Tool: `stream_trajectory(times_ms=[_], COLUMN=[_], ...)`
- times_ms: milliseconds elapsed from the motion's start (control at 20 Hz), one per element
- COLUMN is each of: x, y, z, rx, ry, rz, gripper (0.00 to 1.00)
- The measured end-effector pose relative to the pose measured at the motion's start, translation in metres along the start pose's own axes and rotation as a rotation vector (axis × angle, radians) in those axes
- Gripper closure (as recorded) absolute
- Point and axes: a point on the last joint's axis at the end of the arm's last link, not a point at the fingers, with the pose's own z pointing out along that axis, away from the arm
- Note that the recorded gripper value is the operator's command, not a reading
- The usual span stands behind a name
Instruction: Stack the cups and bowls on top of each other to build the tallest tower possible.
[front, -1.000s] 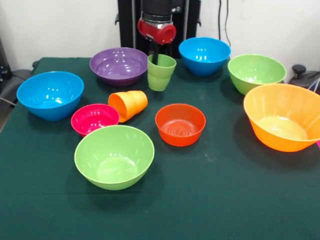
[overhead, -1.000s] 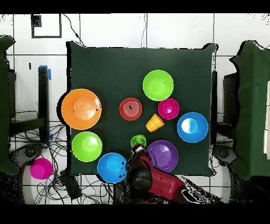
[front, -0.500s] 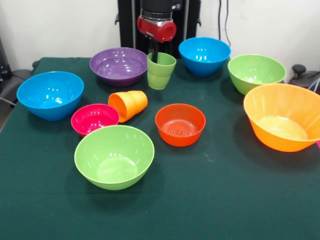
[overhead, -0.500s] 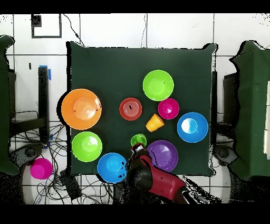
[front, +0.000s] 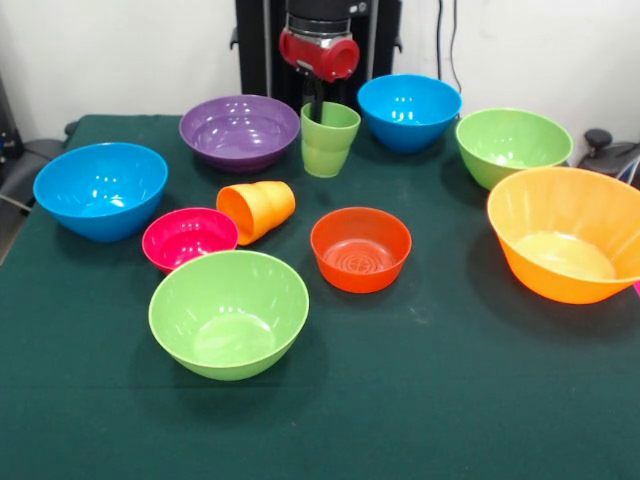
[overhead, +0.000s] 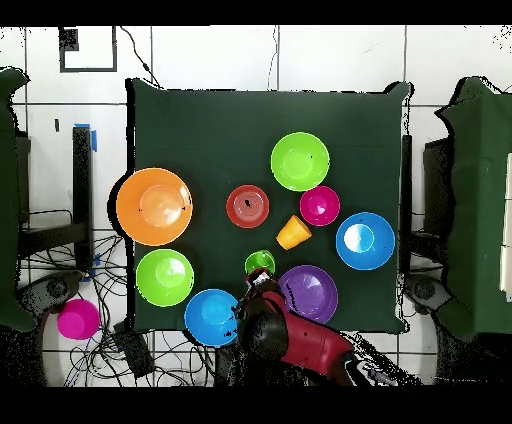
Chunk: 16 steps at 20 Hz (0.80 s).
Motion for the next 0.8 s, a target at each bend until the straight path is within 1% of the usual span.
stream_trajectory(times_ms=[400,600,650,800], x=[-0.006,-0.009,-0.012,-0.014], y=[0.002,0.002,0.004,0.006], z=[-0.013,-0.021,-0.026,-0.033], rx=[0.03,0.041,0.047,0.052], ry=[0.074,0.091,0.098,0.103], rz=[0.013,0.017,0.017,0.019], gripper=[1.0,1.0,1.0,1.0])
